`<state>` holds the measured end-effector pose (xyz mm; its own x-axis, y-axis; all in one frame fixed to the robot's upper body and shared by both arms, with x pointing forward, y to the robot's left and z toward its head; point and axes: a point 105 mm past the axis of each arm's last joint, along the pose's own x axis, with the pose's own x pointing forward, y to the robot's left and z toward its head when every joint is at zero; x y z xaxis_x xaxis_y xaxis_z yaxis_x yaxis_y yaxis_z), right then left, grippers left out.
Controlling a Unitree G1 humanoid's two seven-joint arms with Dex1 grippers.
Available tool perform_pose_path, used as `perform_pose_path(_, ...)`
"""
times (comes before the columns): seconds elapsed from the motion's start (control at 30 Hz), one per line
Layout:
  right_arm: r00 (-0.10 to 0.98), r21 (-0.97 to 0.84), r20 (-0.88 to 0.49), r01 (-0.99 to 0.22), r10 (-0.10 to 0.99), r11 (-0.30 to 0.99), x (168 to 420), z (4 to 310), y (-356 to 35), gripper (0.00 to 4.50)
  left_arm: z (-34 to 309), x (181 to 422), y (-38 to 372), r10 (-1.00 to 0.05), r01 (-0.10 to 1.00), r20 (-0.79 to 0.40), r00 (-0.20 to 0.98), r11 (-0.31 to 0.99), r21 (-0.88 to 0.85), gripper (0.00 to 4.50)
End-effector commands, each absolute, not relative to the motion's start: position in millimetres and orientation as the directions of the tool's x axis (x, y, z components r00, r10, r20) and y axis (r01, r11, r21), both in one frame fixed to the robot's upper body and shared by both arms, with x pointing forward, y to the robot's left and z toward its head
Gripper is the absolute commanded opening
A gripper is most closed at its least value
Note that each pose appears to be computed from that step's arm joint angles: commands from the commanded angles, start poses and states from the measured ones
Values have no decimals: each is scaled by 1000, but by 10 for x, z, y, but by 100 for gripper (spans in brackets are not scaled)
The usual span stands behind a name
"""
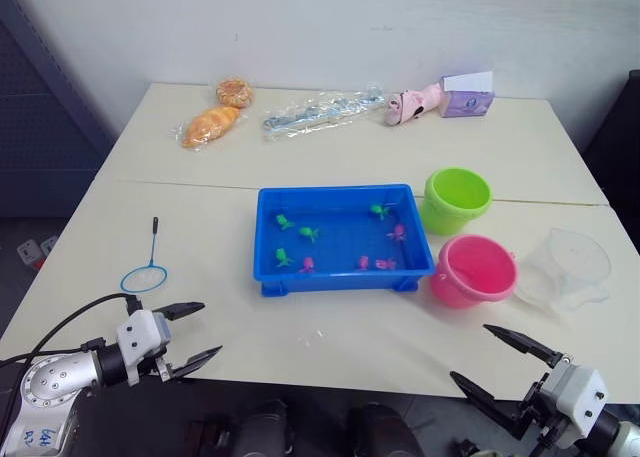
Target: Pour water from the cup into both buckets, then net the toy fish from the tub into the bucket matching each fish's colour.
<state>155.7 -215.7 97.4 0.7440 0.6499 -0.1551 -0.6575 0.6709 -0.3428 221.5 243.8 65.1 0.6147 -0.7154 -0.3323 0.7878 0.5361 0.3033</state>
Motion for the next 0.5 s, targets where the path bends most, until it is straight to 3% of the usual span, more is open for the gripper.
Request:
perform_pose_path(0.03,749,-352,-145,-650,647,673,1563,1000,-2174,450,801,2265,2430,-718,779,-310,623,530,336,440)
perform_pose_path(0.17,784,-354,-122,-607,608,712,1587,1052,-2267,450,1036,2191,2152,-840,884,-284,463,414,217,440)
perform_pose_path(0.3,891,-339,-65,-443,449,830,1534,1129,-2520,450,1301,2104,1739,-942,961,-198,272,258,95,440)
perform_pose_path(0.5,999,-183,45,-6,15,983,1396,1124,-2952,450,1656,2237,1288,-983,978,-82,163,150,142,440)
